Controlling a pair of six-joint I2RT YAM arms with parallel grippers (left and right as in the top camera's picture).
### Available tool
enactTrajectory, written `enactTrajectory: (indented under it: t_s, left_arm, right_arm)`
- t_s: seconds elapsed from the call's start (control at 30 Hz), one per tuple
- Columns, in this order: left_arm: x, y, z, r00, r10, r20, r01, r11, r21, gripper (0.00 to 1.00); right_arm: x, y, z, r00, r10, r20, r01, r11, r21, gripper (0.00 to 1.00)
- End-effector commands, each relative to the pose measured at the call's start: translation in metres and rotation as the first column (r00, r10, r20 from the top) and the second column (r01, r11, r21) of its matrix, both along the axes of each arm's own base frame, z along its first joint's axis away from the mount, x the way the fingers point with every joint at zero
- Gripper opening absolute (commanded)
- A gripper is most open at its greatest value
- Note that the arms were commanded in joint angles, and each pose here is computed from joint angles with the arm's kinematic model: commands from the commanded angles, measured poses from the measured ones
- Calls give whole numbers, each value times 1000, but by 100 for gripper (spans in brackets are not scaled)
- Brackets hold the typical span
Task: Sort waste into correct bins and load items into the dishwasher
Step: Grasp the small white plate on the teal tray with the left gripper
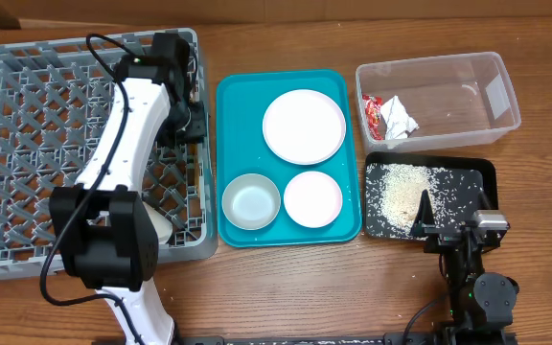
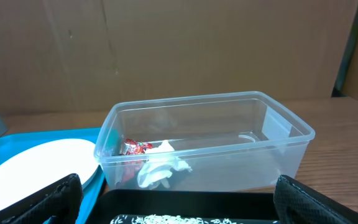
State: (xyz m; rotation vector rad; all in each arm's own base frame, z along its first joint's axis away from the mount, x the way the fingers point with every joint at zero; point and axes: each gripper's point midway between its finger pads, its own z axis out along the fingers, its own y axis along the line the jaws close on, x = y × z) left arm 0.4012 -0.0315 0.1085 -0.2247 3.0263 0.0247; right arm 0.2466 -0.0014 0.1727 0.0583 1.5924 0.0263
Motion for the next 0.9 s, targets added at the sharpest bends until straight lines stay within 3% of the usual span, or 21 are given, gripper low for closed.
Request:
enactTrajectory:
  t_s: [0.0, 0.07, 0.2, 0.33, 0.47, 0.63, 0.87]
  left_arm:
    - [1, -20, 34, 998, -25, 60, 30, 996, -82, 58]
    - [-2, -35, 52, 993, -70, 93, 81, 990, -116, 63]
    - [-26, -63, 79, 981, -153, 119, 163, 983, -85, 61]
    - [-55, -89, 77, 976, -210, 57, 212, 977, -35, 56]
    - [-83, -103, 51, 980, -193, -40, 194, 981, 29, 45]
    - [-102, -82, 8, 995, -55, -83, 70, 977, 199, 42]
    - [-108, -80, -50, 996, -42, -83, 55, 986, 160, 40]
  right_arm:
    - [0, 0, -2, 1000, 2, 5, -2, 1000, -4, 100]
    - [0, 0, -2, 1000, 2, 5, -2, 1000, -4, 100]
    - [0, 0, -2, 1000, 2, 5, -2, 1000, -4, 100]
    - [0, 0, -2, 1000, 2, 5, -2, 1000, -4, 100]
    - [0, 0, -2, 1000, 2, 5, -2, 1000, -4, 100]
    - [0, 0, -2, 1000, 2, 5, -2, 1000, -4, 100]
    - [0, 0, -2, 1000, 2, 5, -2, 1000, -4, 100]
